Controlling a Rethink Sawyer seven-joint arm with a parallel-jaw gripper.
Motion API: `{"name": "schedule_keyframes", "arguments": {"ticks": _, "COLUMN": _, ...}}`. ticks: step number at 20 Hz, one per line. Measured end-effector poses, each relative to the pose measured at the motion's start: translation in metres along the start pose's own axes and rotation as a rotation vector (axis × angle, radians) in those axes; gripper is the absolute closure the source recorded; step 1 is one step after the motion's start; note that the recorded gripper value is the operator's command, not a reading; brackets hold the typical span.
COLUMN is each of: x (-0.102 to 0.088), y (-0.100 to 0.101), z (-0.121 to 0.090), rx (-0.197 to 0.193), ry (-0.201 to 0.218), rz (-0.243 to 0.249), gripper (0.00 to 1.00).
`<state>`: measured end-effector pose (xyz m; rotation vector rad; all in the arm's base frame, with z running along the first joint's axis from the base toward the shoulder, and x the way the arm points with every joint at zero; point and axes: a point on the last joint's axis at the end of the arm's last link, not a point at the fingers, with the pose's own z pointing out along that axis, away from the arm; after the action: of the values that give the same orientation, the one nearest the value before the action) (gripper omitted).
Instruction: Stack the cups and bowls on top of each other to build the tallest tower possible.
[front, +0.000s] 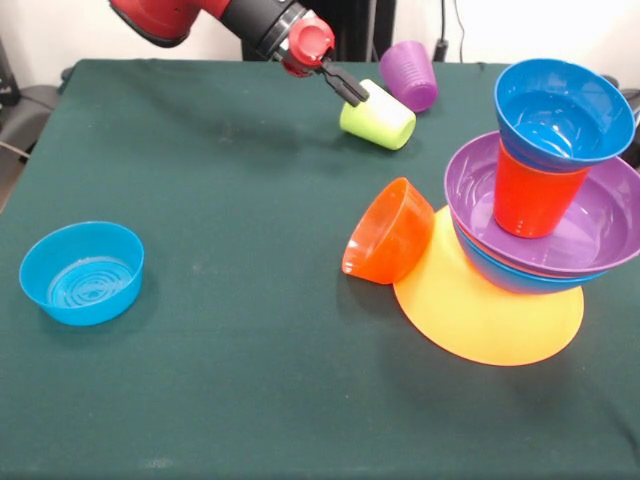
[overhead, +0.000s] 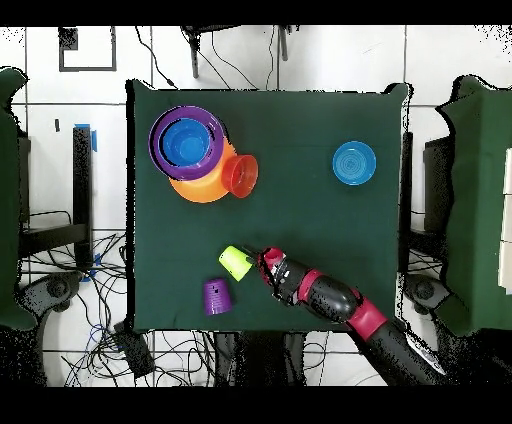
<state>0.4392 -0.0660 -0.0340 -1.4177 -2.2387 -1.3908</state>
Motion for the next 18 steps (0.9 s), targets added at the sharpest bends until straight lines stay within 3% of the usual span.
{"name": "schedule_keyframes", "arguments": {"ticks": 18, "x": 0.0001, "y": -0.0092, "z": -0.0041, "rx": -0.015, "ry": -0.008, "rz": 0.001, "gripper": 0.00}}
